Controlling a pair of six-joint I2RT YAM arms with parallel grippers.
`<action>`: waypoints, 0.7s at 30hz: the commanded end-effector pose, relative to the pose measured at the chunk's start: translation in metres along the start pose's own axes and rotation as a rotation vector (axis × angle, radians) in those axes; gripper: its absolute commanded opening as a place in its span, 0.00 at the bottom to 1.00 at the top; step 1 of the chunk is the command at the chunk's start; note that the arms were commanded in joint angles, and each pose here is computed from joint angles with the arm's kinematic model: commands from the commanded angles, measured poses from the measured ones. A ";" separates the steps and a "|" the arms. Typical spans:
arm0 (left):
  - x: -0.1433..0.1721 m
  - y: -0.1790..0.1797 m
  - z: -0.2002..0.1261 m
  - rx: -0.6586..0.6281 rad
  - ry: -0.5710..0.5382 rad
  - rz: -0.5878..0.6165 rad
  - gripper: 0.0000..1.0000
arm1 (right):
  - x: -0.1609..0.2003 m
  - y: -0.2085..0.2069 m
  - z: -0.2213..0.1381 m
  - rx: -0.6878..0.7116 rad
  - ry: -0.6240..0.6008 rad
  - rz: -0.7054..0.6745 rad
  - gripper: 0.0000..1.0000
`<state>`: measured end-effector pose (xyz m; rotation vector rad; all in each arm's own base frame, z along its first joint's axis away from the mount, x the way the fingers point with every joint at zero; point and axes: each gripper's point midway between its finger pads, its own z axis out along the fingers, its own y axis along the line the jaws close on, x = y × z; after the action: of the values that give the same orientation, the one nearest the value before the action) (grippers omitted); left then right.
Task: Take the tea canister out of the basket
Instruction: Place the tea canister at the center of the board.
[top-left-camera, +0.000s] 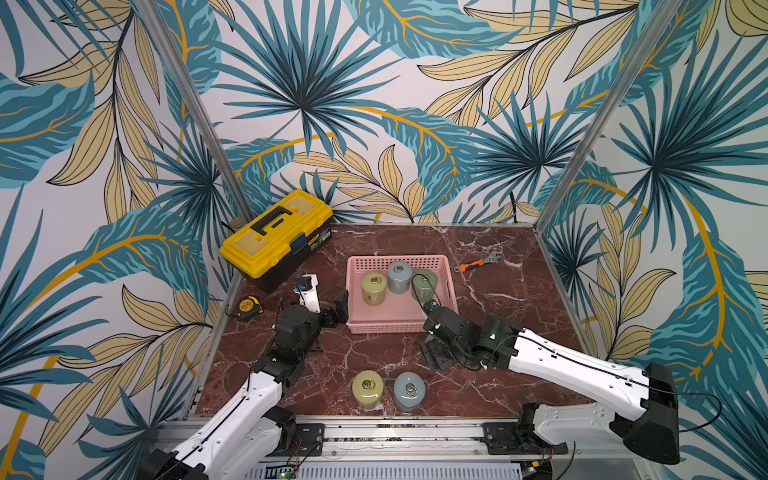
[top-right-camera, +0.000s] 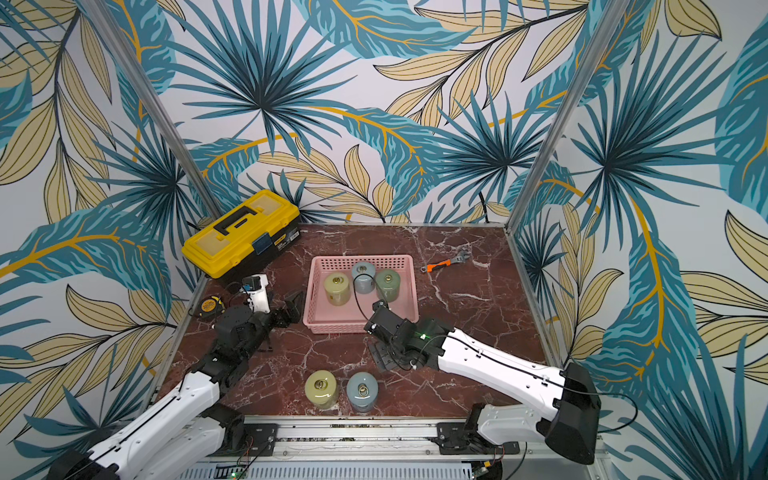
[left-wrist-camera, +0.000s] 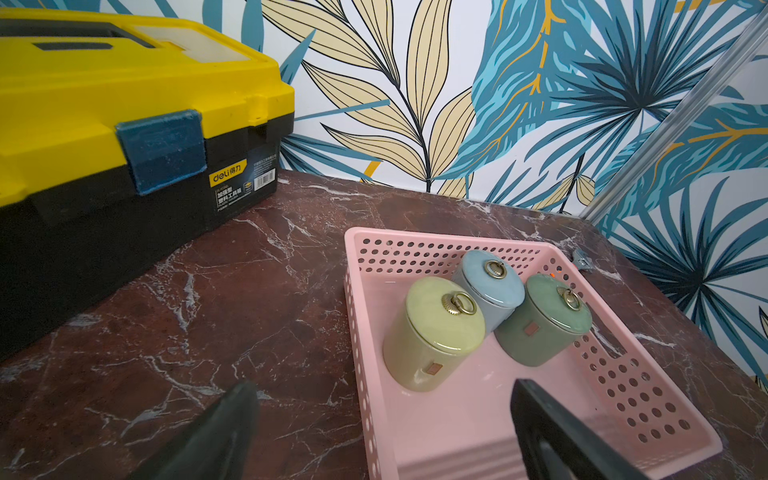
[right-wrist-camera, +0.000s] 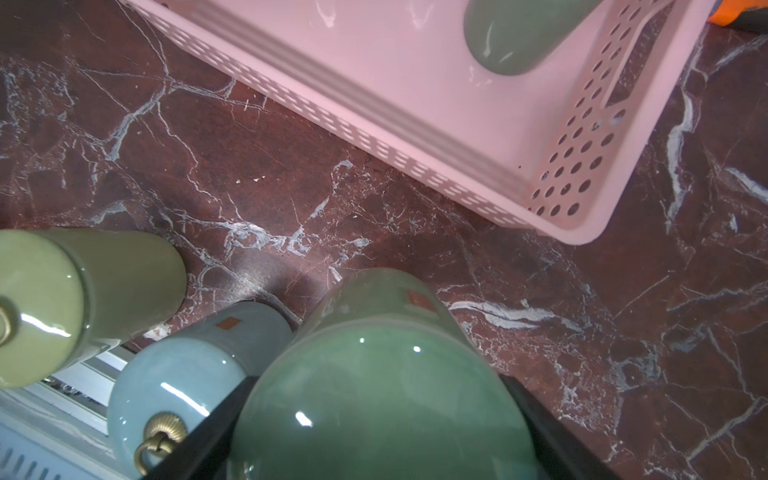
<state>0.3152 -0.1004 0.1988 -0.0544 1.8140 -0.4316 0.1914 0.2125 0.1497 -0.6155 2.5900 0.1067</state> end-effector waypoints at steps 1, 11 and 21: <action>0.004 0.003 -0.002 0.000 -0.008 0.008 1.00 | 0.005 -0.003 -0.003 0.010 -0.028 0.051 0.46; 0.004 0.004 -0.002 -0.004 -0.009 0.011 1.00 | 0.032 0.005 0.007 -0.006 -0.012 0.087 0.46; 0.005 0.004 -0.002 -0.006 -0.007 0.013 1.00 | 0.057 0.018 0.018 -0.029 0.011 0.112 0.45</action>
<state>0.3152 -0.1004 0.1988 -0.0533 1.8140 -0.4308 0.1443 0.2026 0.1019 -0.5569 2.6746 0.1169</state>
